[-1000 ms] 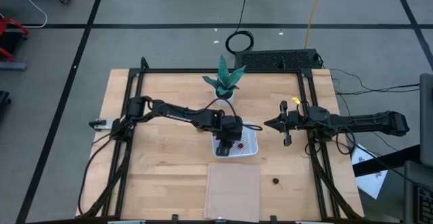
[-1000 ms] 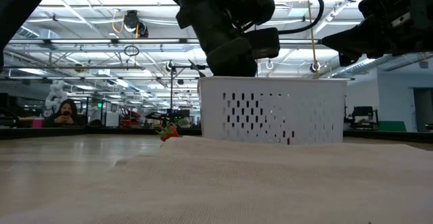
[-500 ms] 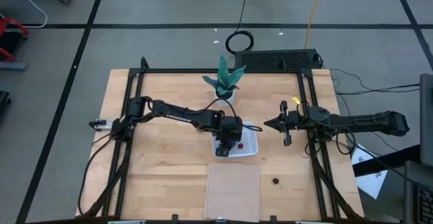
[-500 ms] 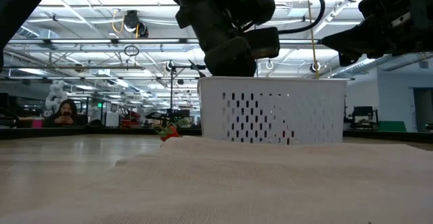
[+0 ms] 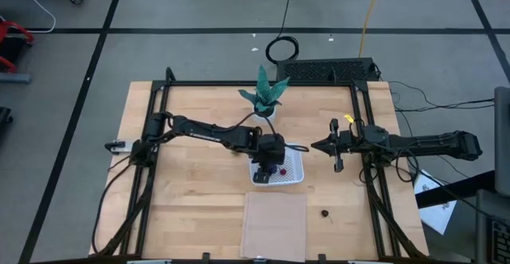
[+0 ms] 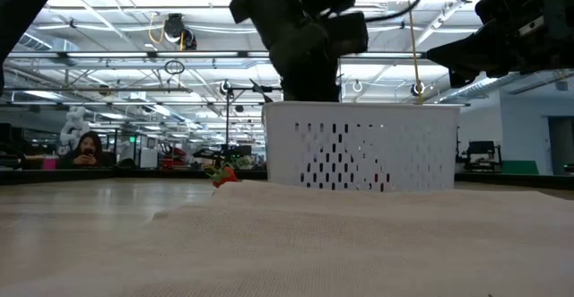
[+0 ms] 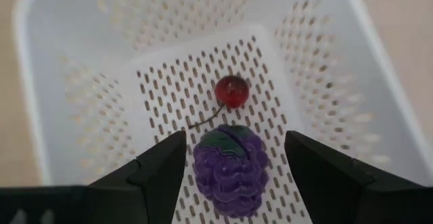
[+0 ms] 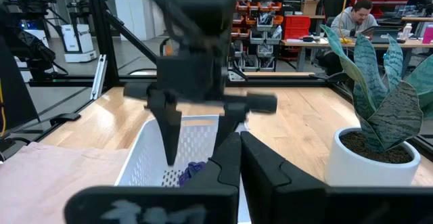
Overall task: Pick and placing Produce into tupperware
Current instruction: Put the black cherry into the basket
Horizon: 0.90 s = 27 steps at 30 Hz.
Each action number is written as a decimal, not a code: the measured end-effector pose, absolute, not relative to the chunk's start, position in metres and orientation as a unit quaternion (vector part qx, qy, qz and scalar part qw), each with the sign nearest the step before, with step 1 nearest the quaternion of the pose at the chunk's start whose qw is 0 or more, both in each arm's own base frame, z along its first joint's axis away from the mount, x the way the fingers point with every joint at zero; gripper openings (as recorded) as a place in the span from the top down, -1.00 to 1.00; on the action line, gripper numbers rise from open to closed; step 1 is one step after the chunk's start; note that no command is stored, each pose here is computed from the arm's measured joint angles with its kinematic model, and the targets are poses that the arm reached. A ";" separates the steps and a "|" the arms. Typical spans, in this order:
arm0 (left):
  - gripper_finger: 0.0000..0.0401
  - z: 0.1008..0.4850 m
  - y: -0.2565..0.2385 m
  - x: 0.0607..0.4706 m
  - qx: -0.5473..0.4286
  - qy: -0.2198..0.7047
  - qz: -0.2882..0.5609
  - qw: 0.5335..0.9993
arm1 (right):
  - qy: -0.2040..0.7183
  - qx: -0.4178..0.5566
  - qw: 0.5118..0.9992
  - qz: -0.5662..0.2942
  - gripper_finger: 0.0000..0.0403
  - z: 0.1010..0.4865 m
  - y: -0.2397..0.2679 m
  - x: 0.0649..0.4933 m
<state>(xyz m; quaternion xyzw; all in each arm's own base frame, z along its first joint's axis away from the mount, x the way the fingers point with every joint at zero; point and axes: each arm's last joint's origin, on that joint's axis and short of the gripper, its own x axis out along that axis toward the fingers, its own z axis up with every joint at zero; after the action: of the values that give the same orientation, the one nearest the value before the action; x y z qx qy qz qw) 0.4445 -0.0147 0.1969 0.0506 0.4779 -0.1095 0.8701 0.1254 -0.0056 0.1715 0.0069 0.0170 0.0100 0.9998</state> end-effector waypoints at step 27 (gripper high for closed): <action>0.99 0.307 -0.018 0.387 0.159 0.415 -0.077 0.893 | 0.016 0.008 1.000 0.010 1.00 0.172 -0.006 0.125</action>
<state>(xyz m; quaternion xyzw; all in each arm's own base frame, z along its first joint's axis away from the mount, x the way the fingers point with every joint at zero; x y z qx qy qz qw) 0.3872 -0.0176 0.3074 0.1586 0.4148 -0.0774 0.8927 0.1254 -0.0055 0.1717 0.0083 0.0163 0.0100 0.9998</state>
